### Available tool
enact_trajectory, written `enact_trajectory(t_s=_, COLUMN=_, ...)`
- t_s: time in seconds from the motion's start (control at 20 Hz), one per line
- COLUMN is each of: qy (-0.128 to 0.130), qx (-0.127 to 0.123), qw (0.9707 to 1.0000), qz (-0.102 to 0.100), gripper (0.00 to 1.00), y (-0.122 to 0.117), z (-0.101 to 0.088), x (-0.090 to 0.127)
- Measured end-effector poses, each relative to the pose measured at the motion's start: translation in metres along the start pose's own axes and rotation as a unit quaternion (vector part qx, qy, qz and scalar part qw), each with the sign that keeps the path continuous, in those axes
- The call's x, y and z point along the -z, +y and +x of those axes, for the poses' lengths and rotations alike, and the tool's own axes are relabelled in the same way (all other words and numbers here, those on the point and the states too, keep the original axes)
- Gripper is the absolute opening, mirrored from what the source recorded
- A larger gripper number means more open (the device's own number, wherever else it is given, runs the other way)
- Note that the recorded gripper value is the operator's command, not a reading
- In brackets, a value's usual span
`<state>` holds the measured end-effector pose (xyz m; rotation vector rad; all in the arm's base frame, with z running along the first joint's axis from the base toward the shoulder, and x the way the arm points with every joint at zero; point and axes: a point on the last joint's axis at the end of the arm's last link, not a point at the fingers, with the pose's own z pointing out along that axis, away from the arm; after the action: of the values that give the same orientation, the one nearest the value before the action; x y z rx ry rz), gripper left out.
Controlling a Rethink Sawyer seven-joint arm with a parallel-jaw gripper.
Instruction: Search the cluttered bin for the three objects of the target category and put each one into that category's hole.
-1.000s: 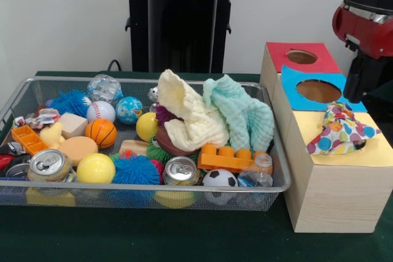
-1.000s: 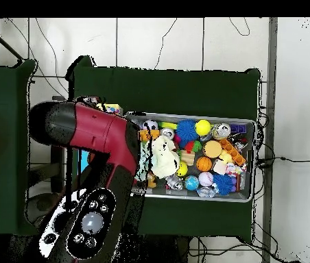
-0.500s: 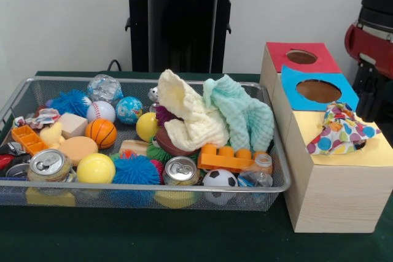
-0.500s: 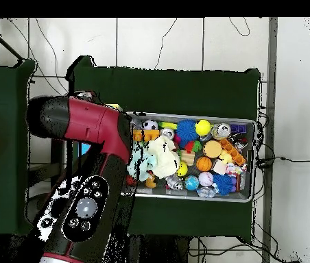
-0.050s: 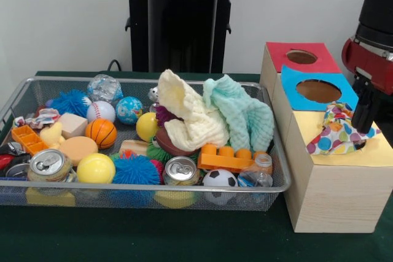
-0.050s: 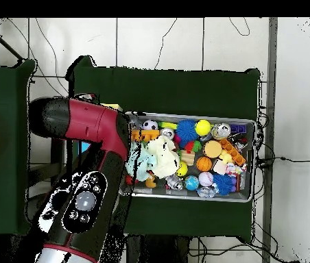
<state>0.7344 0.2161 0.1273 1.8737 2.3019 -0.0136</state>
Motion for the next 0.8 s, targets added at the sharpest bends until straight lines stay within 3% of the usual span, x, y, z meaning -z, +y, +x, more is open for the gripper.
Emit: enact_trajectory(t_s=0.8, qy=-0.003, qx=0.001, qw=1.0000, qz=0.005, gripper=0.00, y=-0.0042, z=-0.0015, x=-0.0033)
